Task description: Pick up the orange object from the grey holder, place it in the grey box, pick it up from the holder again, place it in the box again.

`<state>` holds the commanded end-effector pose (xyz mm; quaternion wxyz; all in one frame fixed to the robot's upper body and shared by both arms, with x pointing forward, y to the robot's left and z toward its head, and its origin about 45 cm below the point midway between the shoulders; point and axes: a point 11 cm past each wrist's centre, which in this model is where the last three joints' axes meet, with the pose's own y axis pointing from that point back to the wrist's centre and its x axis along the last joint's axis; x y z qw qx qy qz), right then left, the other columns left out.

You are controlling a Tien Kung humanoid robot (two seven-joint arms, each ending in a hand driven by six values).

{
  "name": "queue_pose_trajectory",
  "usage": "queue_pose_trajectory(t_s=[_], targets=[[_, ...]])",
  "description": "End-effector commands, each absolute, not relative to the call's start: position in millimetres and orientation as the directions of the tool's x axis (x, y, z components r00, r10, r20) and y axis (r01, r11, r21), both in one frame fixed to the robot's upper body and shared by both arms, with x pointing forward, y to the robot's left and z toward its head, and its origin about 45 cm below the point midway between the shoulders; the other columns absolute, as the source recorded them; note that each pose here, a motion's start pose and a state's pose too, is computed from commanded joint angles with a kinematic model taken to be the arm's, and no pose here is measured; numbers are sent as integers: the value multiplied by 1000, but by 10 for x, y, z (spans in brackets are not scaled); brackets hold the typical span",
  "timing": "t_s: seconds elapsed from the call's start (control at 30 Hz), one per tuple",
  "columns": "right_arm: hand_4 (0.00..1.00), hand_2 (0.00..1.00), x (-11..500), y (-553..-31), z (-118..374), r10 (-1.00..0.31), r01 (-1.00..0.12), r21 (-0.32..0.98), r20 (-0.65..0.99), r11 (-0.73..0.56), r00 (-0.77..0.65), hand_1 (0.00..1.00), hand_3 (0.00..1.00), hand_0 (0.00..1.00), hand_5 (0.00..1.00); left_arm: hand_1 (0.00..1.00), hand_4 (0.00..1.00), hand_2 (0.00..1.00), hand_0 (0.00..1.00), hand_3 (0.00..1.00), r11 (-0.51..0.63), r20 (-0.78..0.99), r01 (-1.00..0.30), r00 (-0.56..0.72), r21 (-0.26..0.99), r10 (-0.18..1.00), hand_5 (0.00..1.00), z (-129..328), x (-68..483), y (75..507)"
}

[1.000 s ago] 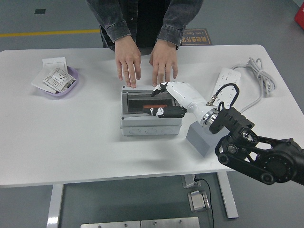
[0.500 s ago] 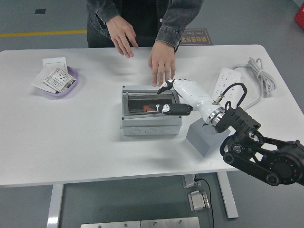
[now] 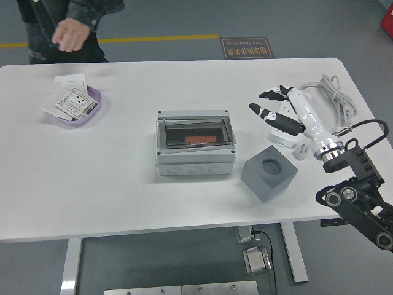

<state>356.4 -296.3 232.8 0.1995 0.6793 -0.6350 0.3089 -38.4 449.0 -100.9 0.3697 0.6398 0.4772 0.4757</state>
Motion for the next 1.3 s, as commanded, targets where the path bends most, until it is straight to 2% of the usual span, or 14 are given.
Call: queue_pose_trajectory(t_s=[0.33, 0.7, 0.77, 0.8, 0.97, 1.0, 1.3], targets=[[922, 642, 3354, -3548, 2395, -930, -973, -207, 329, 97, -163, 640, 635, 687, 755, 719, 466, 606, 663, 599, -274, 261, 269, 84, 923, 962, 29, -997, -440, 4517], [927, 652, 3354, -3456, 2425, -994, -985, -144, -71, 97, -88, 645, 669, 682, 750, 717, 460, 605, 664, 598, -294, 282, 277, 84, 915, 956, 28, -959, -479, 4606], [927, 652, 3356, -3446, 2423, -991, -987, -128, -105, 94, -81, 645, 669, 682, 750, 717, 460, 605, 664, 598, -297, 285, 279, 85, 913, 955, 28, -953, -492, 4621], [931, 684, 3356, -3444, 2423, -991, -988, -124, -112, 93, -79, 671, 698, 701, 752, 716, 461, 606, 668, 600, -298, 286, 279, 85, 913, 954, 27, -950, -497, 4627], [931, 684, 3352, -3476, 2442, -989, -987, -121, -120, 102, -88, 671, 698, 701, 752, 716, 461, 606, 668, 600, -304, 294, 286, 80, 909, 953, 27, -935, -542, 4658], [998, 745, 3350, -3489, 2446, -989, -987, -122, -117, 106, -92, 736, 780, 812, 998, 716, 465, 607, 672, 603, -306, 296, 287, 78, 908, 952, 28, -933, -553, 4663], [998, 751, 3325, -3616, 2449, -984, -980, -128, -109, 155, -141, 743, 782, 819, 998, 716, 468, 608, 673, 604, -318, 317, 271, 46, 909, 947, 32, -938, -612, 4665]])
